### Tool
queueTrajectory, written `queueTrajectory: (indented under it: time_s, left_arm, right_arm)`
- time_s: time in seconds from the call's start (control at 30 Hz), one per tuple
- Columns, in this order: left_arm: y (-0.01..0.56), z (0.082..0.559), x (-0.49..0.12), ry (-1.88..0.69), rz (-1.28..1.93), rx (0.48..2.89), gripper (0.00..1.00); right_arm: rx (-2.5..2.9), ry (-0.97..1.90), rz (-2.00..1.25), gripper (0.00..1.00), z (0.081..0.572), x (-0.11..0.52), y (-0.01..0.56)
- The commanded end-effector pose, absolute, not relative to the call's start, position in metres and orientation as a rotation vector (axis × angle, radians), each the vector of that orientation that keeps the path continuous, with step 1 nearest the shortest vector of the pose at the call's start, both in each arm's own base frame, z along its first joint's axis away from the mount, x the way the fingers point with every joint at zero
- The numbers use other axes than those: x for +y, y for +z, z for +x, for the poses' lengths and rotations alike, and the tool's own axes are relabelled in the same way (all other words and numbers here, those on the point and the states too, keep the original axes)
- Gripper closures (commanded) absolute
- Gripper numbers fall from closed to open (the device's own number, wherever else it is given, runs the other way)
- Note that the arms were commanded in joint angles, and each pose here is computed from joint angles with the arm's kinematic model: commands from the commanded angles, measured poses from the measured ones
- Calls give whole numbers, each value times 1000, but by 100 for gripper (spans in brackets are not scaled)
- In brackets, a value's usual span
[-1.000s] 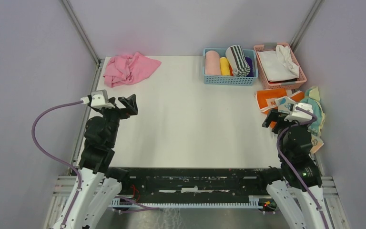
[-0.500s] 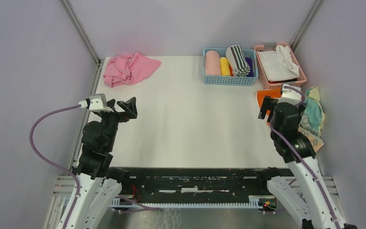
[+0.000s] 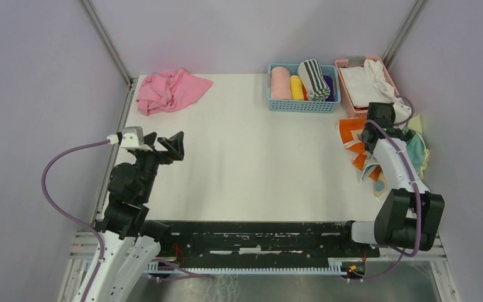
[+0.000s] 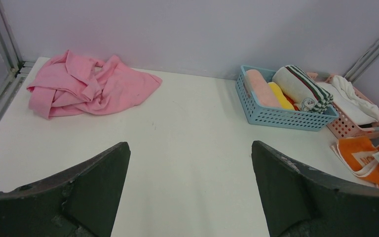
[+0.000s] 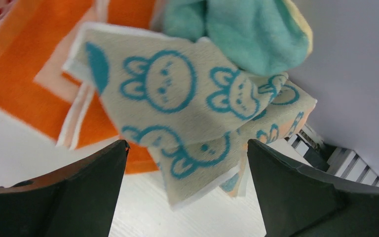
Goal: Roll the towels
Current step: Pick up the towel at the corner of the board.
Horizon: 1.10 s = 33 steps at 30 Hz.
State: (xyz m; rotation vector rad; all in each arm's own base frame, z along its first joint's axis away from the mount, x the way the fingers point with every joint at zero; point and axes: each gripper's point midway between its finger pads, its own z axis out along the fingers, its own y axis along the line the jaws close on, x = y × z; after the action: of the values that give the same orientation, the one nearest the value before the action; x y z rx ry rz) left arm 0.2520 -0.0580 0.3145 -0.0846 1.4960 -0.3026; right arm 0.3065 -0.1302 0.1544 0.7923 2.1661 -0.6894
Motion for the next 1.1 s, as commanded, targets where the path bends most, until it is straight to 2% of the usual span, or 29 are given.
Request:
queueTrajectory:
  time_s: [0.0,0.23,0.4,0.47,0.57,0.67,0.77,0.87,1.07]
  left_arm:
    - [319,250,-57,-276,-50,1473,1]
    - [316,251,-63,-282,-22,1489,1]
    - [309,257,-66,-273,-5,1517,1]
    - [304,260,-68,-267,2,1536,1]
    - [296,265,-72,-265,22,1565,1]
    - [291,269,-75,-267,37,1586,1]
    - [287,273,-76,-257,39,1605,1]
    - [283,275,-76,-252,41,1619,1]
    - [280,276,-78,-257,48,1632,1]
  right_arm:
    - [2043,-590,1057,1,309,-164,152]
    - [2054,-543,1059,4,325,-179,133]
    - [2117,-520,1061,12,338,-181,108]
    - [2138,-550,1051,22,337,-185,104]
    - [2138,-597,1034,45,332,-190,116]
    - [2093,-594,1014,66,327,-189,148]
    - [2045,-554,967,83,327,-184,186]
    - [2009,-523,903,88,328,-176,224]
    - [2024,-463,729,88,336,-138,267]
